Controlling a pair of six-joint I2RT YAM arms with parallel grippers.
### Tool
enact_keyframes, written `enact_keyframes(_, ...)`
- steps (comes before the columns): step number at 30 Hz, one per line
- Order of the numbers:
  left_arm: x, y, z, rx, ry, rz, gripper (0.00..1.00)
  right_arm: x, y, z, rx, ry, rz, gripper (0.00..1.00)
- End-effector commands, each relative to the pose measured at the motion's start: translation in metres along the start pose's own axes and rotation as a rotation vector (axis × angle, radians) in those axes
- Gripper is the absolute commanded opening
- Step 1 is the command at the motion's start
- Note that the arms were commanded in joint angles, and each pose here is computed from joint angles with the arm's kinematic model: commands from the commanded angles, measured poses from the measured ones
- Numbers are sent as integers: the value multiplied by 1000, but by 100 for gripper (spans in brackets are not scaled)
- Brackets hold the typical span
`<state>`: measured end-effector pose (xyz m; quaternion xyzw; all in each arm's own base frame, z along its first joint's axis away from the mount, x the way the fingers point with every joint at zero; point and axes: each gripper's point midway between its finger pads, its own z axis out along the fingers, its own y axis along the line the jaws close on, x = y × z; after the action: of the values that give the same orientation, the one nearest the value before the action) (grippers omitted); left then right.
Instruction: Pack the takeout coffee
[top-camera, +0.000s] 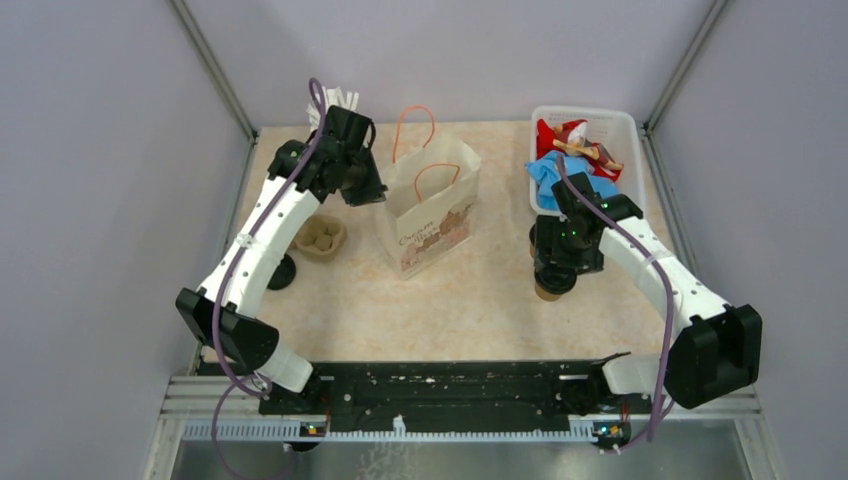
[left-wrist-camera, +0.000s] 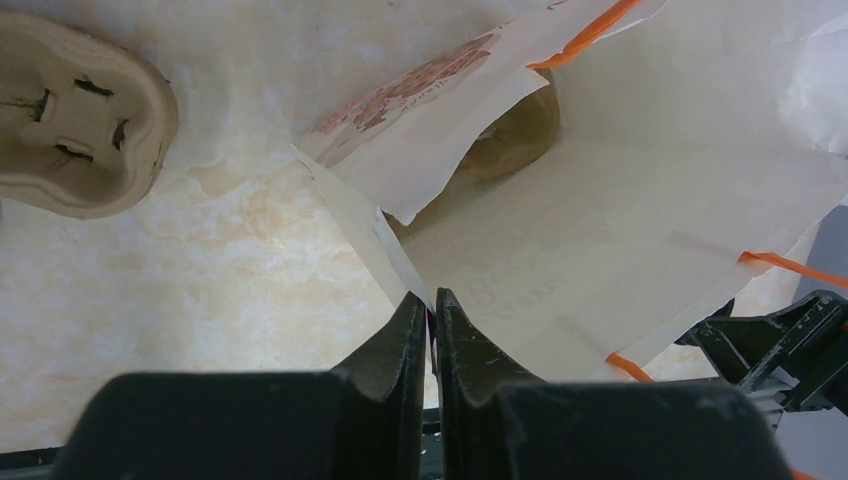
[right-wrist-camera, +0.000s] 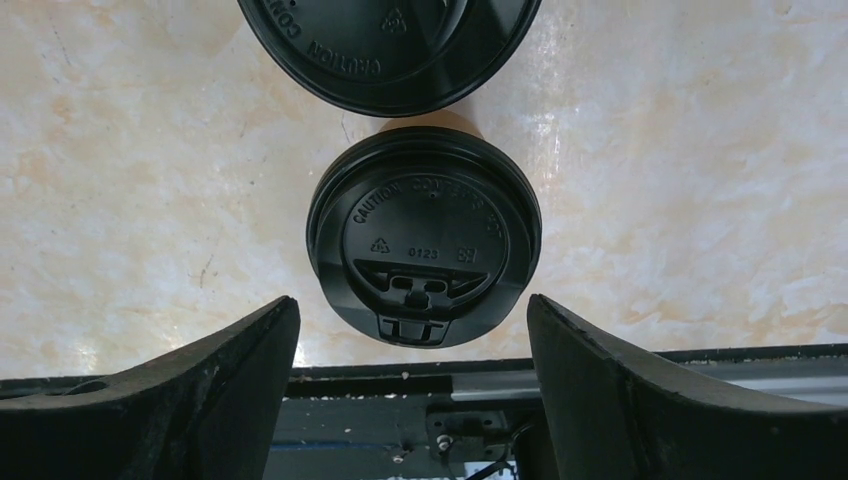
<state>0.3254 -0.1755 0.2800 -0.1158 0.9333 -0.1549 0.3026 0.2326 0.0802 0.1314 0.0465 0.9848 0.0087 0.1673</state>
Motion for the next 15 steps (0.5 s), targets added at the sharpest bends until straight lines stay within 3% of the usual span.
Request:
enact_keyframes(1,-8,-5,2,23,-27,13,13,-10,-4,4,27,-38,-9,83)
enact_keyframes(15,-7,-7,4,31,-19,7,14,-3,-8,19,45,-9,-25,80)
